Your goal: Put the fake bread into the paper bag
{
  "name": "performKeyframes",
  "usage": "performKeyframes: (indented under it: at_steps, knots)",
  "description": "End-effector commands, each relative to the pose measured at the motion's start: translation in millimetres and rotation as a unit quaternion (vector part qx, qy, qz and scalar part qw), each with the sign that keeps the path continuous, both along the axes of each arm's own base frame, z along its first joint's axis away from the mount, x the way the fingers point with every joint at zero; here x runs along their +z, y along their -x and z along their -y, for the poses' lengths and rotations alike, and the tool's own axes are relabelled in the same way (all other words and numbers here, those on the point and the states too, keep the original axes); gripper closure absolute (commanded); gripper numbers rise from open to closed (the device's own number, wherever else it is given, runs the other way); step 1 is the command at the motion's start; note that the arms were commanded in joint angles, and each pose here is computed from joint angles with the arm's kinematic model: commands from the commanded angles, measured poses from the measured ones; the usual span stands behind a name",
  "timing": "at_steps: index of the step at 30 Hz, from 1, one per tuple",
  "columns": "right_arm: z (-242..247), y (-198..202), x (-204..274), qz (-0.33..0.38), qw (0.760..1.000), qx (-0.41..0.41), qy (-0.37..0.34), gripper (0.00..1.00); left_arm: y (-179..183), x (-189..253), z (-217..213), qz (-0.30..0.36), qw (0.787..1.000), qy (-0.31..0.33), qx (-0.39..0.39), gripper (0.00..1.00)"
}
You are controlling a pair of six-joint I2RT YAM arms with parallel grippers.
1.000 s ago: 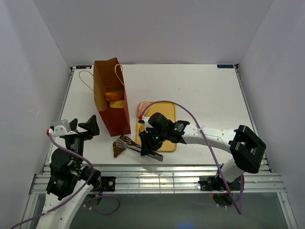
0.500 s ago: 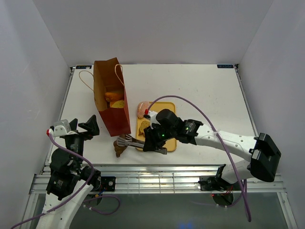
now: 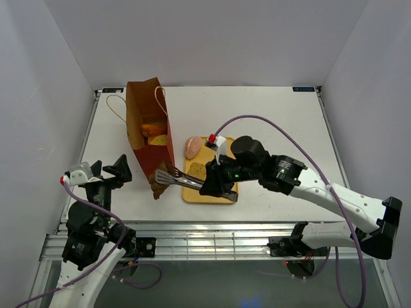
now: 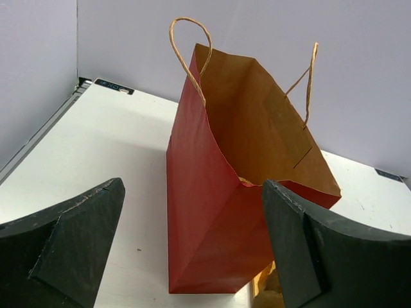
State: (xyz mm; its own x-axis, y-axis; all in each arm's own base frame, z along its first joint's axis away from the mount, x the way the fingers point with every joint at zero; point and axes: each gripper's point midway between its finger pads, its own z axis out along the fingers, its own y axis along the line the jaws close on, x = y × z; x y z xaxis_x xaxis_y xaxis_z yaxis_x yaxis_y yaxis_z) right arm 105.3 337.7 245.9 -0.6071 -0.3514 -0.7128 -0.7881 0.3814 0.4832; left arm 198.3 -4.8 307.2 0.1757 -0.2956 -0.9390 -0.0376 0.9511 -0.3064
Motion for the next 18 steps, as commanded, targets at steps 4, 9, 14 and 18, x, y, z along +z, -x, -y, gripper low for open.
performKeyframes:
  at_steps: [4,9,14,18]
  knots:
    - [11,-2,89,0.086,0.993,0.006,-0.077,0.75,1,-1,-4,-0.001,1.0,0.003,0.009,0.02]
    - [11,-24,134,0.147,0.983,-0.025,-0.103,0.75,1,-1,-4,-0.002,1.0,0.003,0.011,0.02]
    - [-8,-57,150,0.17,0.979,-0.042,-0.102,0.75,1,-1,-5,-0.002,1.0,0.003,0.012,0.02]
    - [-23,-83,166,0.182,0.976,-0.042,-0.109,0.75,1,-1,-4,-0.002,1.0,0.002,0.011,0.02]
